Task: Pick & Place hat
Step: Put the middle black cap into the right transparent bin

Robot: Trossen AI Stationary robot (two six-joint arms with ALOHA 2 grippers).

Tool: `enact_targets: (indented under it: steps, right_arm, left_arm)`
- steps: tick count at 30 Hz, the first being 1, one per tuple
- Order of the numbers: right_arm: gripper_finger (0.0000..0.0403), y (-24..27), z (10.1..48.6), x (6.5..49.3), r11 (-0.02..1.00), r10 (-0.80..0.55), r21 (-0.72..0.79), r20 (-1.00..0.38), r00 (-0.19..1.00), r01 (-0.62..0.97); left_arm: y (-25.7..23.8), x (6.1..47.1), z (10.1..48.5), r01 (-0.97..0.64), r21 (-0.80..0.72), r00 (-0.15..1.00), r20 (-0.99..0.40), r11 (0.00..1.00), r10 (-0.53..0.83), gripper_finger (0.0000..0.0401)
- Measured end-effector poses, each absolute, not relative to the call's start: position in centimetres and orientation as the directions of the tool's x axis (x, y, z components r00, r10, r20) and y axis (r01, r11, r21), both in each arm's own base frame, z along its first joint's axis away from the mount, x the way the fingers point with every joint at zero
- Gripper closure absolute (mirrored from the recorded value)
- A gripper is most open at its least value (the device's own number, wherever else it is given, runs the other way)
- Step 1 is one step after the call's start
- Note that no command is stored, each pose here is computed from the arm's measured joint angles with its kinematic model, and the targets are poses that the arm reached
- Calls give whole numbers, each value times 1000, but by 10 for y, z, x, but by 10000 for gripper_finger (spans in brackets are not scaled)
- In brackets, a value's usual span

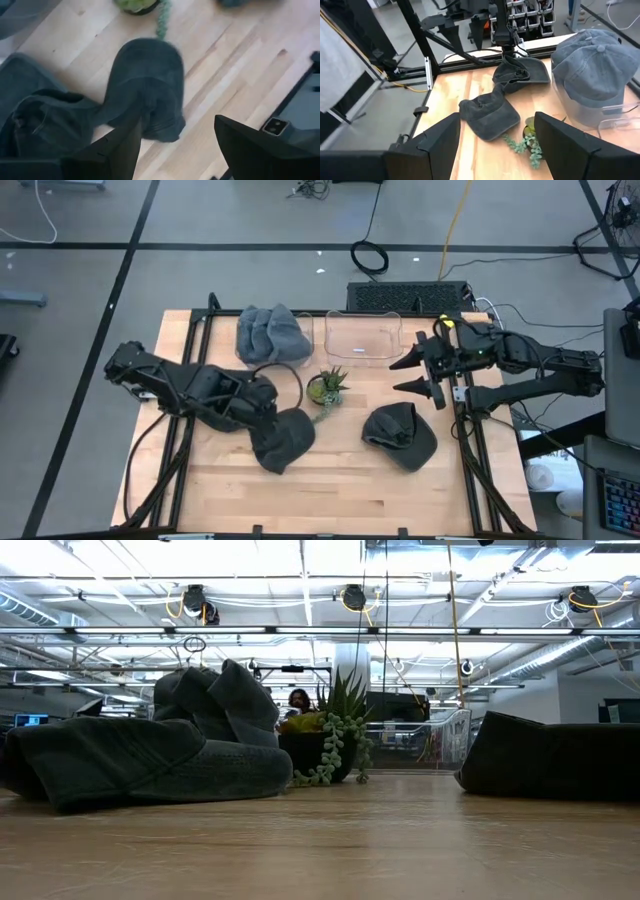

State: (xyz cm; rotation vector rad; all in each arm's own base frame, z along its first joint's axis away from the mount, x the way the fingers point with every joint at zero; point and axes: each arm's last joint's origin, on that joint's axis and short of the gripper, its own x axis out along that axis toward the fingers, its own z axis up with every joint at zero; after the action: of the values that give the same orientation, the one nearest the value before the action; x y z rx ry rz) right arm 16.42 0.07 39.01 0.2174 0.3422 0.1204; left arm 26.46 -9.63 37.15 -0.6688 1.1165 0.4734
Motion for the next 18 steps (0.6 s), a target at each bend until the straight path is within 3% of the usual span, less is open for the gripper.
enact_targets:
  steps: [18]
  right_arm:
    - [161, 1, 390, 164, 974, 153, 208, -319, 935, -89]
  left_arm:
    - [-136, 244, 369, -701, -288, 309, -947, 652, -87, 144]
